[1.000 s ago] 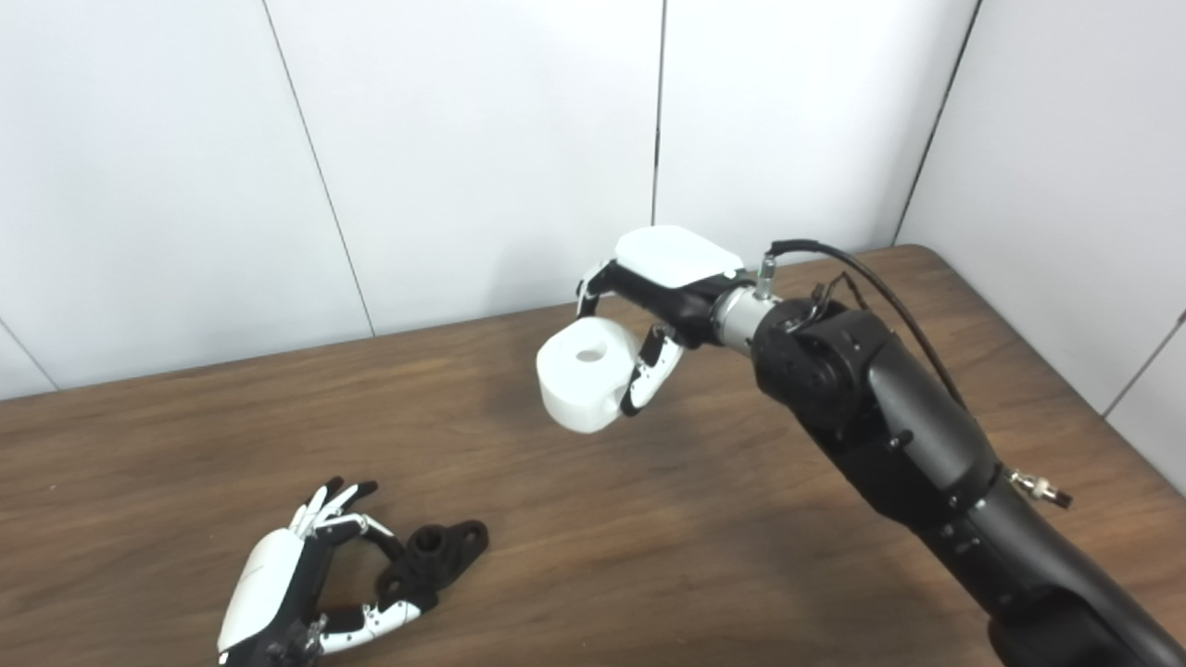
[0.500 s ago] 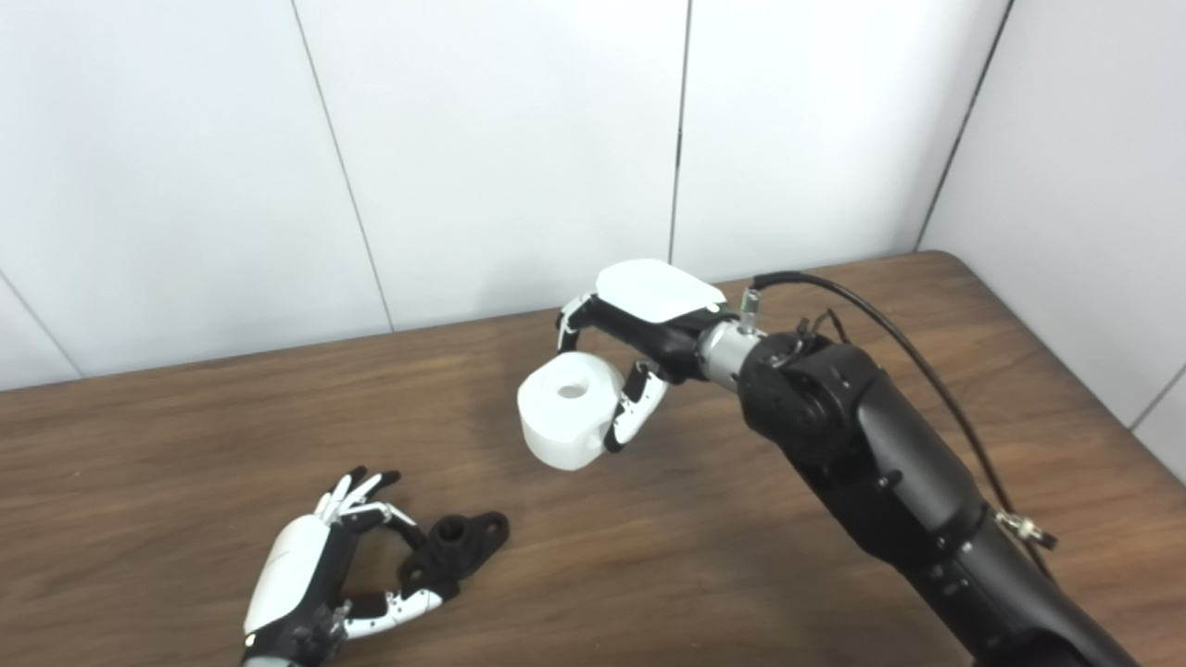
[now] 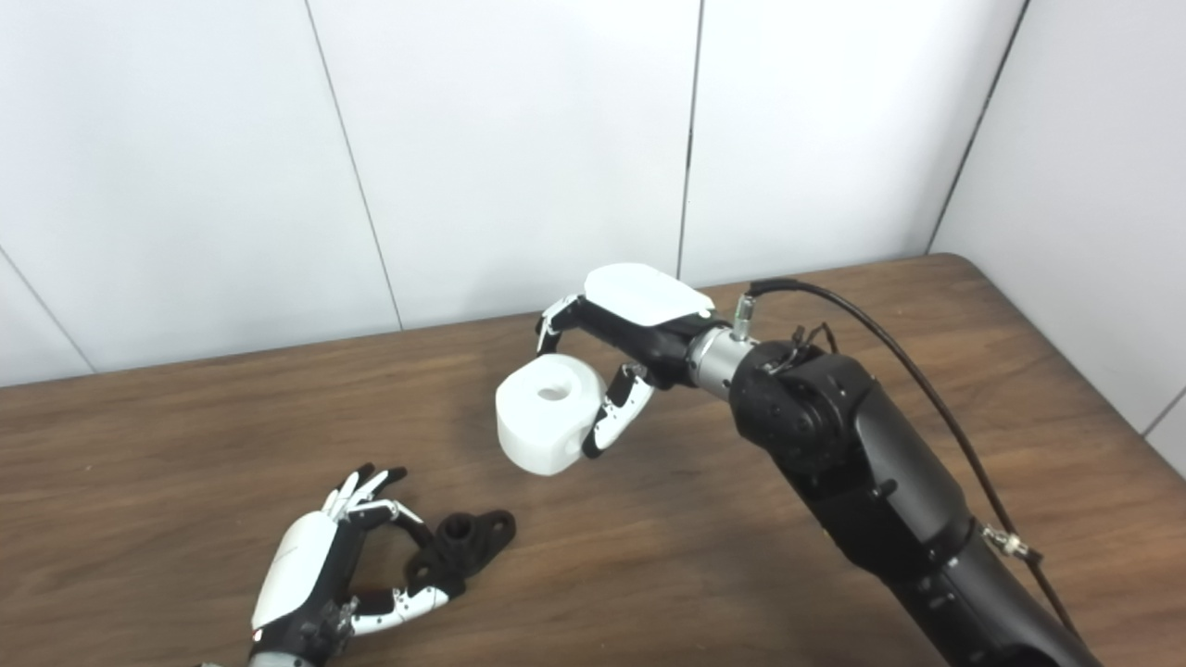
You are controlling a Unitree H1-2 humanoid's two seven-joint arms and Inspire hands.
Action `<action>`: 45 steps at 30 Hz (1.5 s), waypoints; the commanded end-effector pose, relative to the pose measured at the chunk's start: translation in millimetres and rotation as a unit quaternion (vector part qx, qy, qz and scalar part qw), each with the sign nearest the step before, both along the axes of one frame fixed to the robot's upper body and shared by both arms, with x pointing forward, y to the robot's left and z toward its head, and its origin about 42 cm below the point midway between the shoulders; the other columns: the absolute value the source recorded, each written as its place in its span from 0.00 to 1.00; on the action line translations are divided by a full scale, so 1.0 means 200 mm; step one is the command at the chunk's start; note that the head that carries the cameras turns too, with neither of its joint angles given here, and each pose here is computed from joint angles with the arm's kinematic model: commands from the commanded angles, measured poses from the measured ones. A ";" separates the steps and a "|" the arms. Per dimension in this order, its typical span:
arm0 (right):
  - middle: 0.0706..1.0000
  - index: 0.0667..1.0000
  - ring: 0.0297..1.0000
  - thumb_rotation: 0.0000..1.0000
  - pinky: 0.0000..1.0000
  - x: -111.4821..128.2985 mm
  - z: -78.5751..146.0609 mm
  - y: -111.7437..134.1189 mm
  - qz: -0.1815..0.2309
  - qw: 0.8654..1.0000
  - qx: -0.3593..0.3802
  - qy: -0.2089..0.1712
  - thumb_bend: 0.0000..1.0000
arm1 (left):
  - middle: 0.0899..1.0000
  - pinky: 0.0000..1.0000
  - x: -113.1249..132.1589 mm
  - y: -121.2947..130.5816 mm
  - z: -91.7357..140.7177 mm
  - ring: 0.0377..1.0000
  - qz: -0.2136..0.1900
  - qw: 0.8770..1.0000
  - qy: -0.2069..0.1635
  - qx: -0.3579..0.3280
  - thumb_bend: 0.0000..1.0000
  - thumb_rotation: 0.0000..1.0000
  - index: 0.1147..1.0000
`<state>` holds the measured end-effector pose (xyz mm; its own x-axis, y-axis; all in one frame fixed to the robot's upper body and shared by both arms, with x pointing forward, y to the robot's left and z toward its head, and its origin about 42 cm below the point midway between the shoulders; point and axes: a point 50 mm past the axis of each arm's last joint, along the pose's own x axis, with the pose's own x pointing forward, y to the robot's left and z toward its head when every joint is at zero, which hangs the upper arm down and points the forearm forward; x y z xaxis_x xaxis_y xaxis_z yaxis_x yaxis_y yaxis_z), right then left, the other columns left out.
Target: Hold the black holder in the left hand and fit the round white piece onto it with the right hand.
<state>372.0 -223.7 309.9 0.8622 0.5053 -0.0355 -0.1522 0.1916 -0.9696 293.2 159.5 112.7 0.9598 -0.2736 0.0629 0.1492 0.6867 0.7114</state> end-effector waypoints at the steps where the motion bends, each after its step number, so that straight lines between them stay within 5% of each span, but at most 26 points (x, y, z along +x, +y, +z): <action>1: 0.80 0.44 0.83 0.13 0.85 -0.01 0.15 0.04 0.019 0.998 0.015 -0.054 0.49 | 0.90 1.00 -0.04 -0.06 -0.10 1.00 -0.012 0.999 0.039 0.000 0.52 0.04 0.41; 15: 0.80 0.44 0.84 0.14 0.85 -0.03 0.14 0.11 0.041 0.998 0.021 -0.043 0.49 | 0.90 1.00 -0.04 -0.08 -0.10 1.00 -0.011 0.999 0.036 0.000 0.52 0.04 0.41; 45: 0.79 0.44 0.83 0.14 0.84 -0.09 -0.07 0.25 0.079 0.997 0.010 0.000 0.49 | 0.90 1.00 -0.12 -0.15 -0.02 1.00 -0.014 0.999 0.029 -0.016 0.52 0.04 0.41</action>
<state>353.7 -177.3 282.4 0.7818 0.6179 -0.0832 -0.2374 0.1716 -0.9561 280.6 136.5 117.4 0.9598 -0.2714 0.0722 0.1474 0.7057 0.6930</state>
